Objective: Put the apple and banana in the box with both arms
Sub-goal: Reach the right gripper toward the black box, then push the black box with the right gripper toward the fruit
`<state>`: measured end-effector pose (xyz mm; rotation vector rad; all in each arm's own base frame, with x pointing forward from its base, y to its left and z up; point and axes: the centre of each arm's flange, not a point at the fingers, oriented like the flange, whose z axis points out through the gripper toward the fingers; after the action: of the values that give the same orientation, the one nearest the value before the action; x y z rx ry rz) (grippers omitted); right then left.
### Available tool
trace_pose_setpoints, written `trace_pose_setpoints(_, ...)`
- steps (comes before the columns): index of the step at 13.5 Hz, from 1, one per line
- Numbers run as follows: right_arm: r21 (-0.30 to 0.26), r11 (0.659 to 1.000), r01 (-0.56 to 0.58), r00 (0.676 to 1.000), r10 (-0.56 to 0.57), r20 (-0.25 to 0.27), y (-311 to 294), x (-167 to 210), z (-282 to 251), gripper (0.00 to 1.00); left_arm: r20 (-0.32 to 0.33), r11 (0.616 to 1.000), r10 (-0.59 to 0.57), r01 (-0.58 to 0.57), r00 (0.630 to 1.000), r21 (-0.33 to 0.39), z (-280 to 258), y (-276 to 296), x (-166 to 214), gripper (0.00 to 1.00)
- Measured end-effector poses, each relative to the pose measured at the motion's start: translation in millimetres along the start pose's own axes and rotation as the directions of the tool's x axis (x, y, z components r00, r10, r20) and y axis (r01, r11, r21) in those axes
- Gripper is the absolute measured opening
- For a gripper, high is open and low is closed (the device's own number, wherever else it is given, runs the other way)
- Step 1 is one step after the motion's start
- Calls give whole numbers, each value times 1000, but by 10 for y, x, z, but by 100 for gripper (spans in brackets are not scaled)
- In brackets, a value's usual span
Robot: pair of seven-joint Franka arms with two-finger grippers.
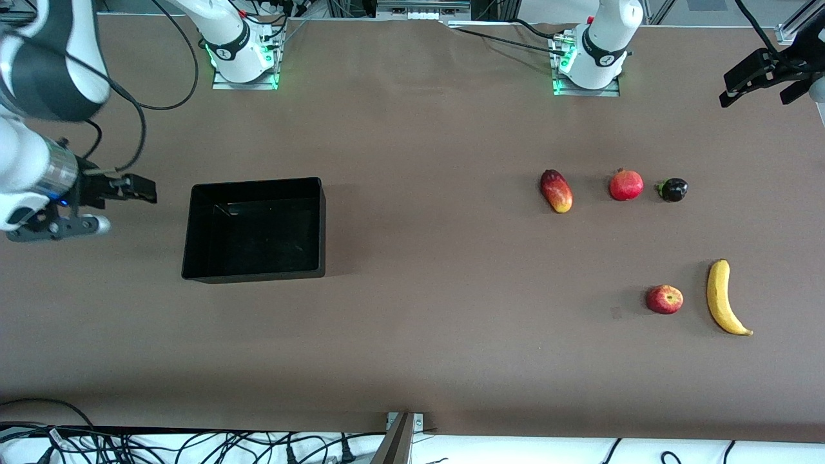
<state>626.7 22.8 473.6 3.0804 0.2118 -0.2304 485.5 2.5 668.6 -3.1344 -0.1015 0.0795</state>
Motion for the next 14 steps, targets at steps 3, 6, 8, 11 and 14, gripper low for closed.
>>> trace_pose_setpoints(3,-22,1000,0,1000,0,-4,0,246,816,100,-1,1000,0,0,1000,0,2,-1,3,100)
trace_pose_setpoints(6,-22,1000,-14,999,14,-32,42,221,1589,100,-1,1000,-1,1,1000,0,4,-3,5,100)
trace_pose_setpoints(8,-16,999,-30,999,29,-41,67,113,2071,100,-2,1000,-1,1,1000,0,5,-5,7,100)
trace_pose_setpoints(11,-19,999,-36,999,36,-11,78,8,2458,86,-3,1000,-2,2,1000,0,5,-9,9,100)
trace_pose_setpoints(14,-17,999,-40,999,40,5,88,-35,2536,63,-1,1000,-2,2,1000,0,18,-10,15,100)
